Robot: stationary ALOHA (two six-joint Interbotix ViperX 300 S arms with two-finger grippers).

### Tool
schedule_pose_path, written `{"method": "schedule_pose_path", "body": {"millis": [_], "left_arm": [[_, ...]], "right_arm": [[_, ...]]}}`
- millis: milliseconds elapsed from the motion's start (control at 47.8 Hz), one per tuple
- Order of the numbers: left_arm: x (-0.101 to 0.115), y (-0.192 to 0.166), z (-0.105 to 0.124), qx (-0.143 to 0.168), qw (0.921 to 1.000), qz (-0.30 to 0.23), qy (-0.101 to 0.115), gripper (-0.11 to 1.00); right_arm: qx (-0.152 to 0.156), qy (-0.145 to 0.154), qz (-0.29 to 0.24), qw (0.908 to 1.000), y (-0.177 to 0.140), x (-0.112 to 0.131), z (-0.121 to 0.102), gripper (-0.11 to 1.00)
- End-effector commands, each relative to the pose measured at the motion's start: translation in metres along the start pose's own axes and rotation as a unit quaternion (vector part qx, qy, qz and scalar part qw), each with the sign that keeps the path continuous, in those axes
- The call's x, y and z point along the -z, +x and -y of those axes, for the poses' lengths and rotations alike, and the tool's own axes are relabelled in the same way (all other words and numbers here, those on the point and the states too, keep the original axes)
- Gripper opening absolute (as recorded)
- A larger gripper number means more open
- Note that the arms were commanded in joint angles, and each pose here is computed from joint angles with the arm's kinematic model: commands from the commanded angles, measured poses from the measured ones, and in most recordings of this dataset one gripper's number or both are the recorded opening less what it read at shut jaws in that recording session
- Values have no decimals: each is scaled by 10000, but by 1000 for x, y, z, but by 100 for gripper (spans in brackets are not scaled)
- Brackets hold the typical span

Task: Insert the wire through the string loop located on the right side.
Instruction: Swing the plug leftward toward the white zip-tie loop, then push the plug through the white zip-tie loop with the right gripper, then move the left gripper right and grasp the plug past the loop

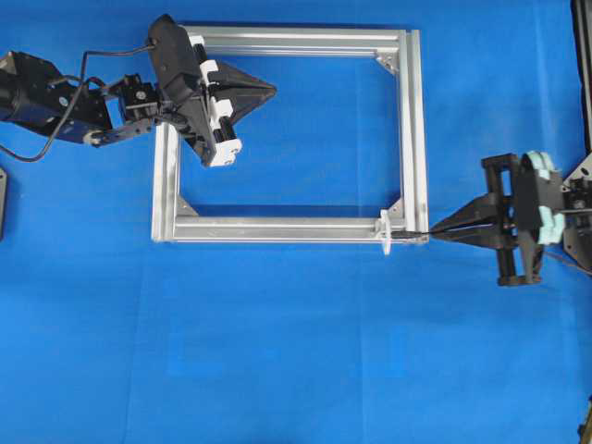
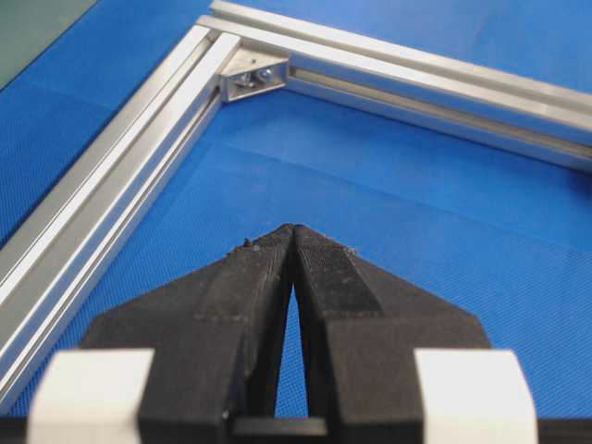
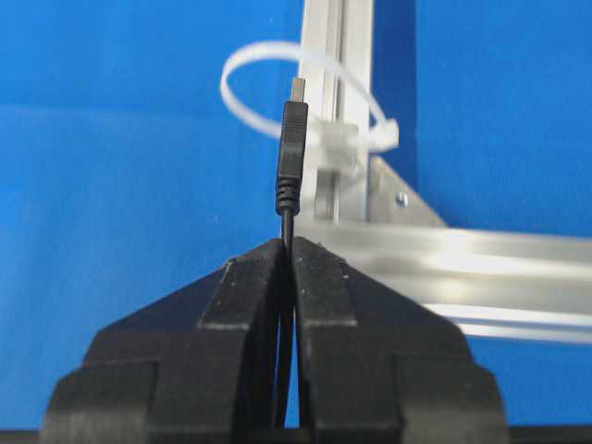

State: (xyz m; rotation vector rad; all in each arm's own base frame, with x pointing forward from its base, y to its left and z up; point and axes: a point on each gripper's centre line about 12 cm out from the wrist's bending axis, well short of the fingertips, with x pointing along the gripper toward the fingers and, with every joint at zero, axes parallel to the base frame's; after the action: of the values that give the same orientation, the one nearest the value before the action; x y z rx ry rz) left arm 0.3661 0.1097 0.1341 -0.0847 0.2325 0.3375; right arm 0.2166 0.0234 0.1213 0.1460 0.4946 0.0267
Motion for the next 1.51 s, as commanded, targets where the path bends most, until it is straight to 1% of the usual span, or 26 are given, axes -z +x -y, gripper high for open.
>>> {"method": "schedule_pose_path", "body": {"millis": [0,167,272,544,753,963,1046,1214,1298,1486], "left_arm": [[-15,-2,2,30,9997,229,8,2],[-15,-2,2,29,9998,221,9,2],[-15,-2,2,30,9998,221,1,2],[-16,-1,2,38,9997,236,2,2],[-18,-1,2,41,9996,259,-61,2],[-16,-1,5,70,9997,234,-76,2],[-15,-2,12,159,9996,214,-55,2],[-9,-6,40,522,9986,49,35,2],[-5,-10,61,787,9969,-30,66,2],[-1,-20,101,1318,9912,-98,32,2]], "right_arm": [[16,30,173,9998,11,-11,-1,-4],[110,52,126,9998,31,-18,1,-4],[163,75,104,9998,37,-20,3,-4],[173,75,136,9997,39,-22,3,-4],[181,77,145,9997,40,-23,4,-4],[175,74,144,9997,41,-23,3,-4],[181,77,145,9997,41,-23,4,-4],[175,74,144,9997,41,-23,3,-4],[175,74,144,9997,41,-23,3,-4],[175,74,137,9997,41,-23,3,-4]]}}
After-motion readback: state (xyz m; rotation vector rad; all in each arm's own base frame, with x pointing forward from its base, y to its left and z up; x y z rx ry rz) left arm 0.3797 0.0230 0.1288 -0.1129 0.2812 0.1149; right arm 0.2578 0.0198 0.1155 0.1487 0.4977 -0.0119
